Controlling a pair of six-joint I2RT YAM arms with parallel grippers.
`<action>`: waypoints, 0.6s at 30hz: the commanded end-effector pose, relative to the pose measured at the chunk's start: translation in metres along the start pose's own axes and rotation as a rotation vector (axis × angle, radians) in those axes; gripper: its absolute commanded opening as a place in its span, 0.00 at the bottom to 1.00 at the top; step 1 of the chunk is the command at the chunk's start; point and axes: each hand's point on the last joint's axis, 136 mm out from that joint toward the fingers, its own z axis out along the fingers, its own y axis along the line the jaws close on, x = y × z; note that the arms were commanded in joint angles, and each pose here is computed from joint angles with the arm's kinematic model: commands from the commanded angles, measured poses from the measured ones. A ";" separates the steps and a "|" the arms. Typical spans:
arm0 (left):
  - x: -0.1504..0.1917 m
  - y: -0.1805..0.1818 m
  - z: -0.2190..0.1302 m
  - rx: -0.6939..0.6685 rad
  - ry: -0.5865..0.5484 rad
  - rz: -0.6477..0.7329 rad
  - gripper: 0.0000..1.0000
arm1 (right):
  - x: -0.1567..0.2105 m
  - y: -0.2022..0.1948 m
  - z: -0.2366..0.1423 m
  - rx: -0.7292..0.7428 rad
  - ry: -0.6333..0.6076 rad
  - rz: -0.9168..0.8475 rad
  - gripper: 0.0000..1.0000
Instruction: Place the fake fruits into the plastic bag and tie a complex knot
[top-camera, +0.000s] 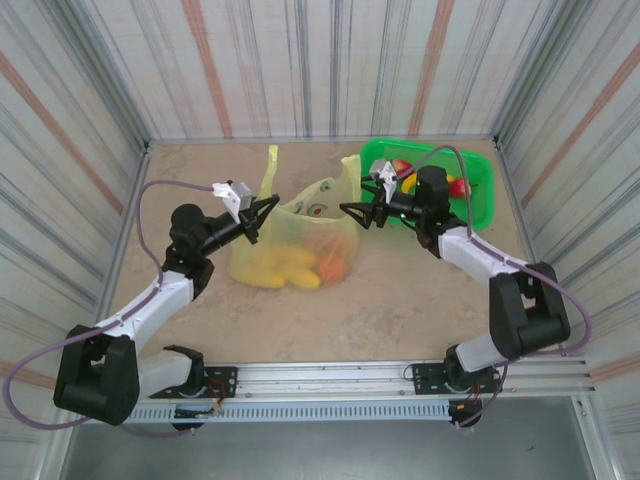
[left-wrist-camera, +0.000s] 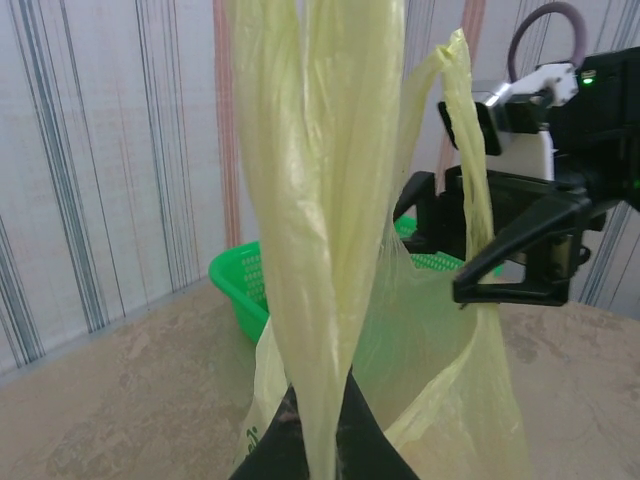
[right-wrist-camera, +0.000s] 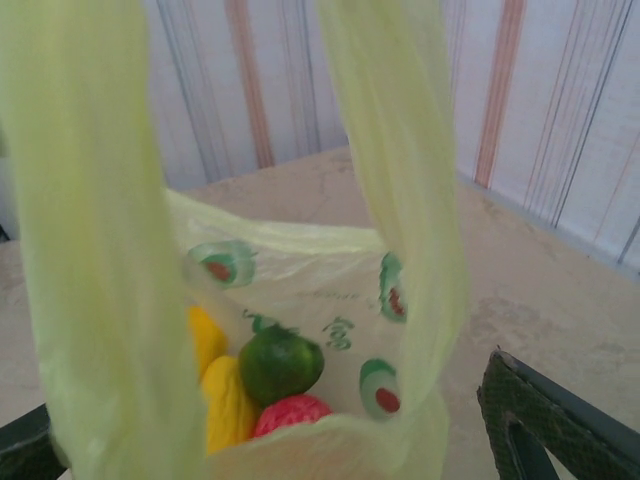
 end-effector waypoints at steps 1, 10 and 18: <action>-0.014 -0.005 -0.006 0.012 -0.053 0.028 0.00 | -0.038 -0.010 0.017 -0.024 -0.116 -0.086 0.85; -0.014 -0.006 -0.006 0.021 -0.057 0.028 0.00 | -0.044 -0.007 0.052 -0.164 -0.152 -0.015 0.34; -0.023 -0.010 -0.001 0.047 -0.001 0.003 0.00 | -0.051 0.019 0.027 -0.103 0.004 -0.119 0.00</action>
